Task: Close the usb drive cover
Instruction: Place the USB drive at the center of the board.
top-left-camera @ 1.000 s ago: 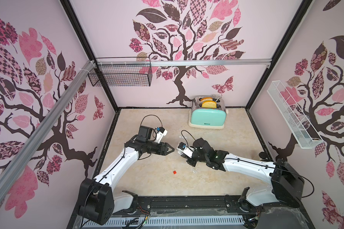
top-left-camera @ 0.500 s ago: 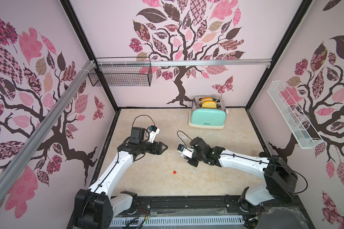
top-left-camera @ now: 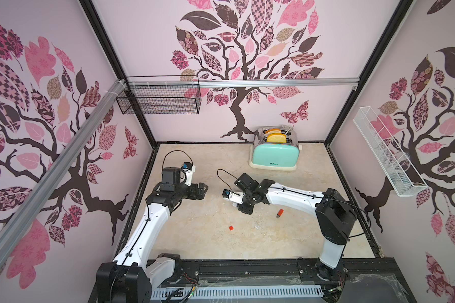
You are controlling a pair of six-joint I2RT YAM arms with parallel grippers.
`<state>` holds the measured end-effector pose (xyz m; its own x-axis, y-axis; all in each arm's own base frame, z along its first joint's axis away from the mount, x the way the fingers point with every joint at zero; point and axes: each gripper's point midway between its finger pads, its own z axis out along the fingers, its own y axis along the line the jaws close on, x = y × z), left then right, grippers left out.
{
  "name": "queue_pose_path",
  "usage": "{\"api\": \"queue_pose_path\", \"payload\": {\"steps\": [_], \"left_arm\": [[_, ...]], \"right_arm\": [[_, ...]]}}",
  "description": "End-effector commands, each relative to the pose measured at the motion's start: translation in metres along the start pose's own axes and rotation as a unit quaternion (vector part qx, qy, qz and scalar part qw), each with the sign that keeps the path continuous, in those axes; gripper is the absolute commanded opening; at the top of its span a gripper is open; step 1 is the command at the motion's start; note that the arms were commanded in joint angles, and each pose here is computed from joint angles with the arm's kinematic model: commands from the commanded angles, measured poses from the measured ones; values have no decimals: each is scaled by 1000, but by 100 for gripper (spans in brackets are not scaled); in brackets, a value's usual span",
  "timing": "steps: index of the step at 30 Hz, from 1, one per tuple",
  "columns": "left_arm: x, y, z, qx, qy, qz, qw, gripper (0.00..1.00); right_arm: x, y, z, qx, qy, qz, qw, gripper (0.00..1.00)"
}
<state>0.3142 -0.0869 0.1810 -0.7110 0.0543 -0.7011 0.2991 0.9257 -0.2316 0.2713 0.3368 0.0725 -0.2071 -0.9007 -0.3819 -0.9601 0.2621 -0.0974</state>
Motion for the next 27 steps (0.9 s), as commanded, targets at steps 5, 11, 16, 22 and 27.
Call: {"api": "queue_pose_path", "payload": {"steps": [5, 11, 16, 22, 27], "left_arm": [[-5, 4, -3, -9, -18, 12, 1000, 98], [-6, 3, -1, -4, -20, 9, 1000, 98], [-8, 2, -3, -3, -26, 5, 1000, 98], [-8, 1, -3, 0, -25, 5, 1000, 98], [-8, 2, -3, 1, -21, 1, 1000, 98]], "right_arm": [[16, -1, 12, -7, 55, 1, 998, 9], [20, 3, 29, -6, 74, 0, 997, 11], [20, 7, 38, -10, 80, -4, 997, 17], [16, 4, 23, -2, 77, -3, 997, 38], [9, 12, -9, -17, 55, 0, 998, 61]]}}
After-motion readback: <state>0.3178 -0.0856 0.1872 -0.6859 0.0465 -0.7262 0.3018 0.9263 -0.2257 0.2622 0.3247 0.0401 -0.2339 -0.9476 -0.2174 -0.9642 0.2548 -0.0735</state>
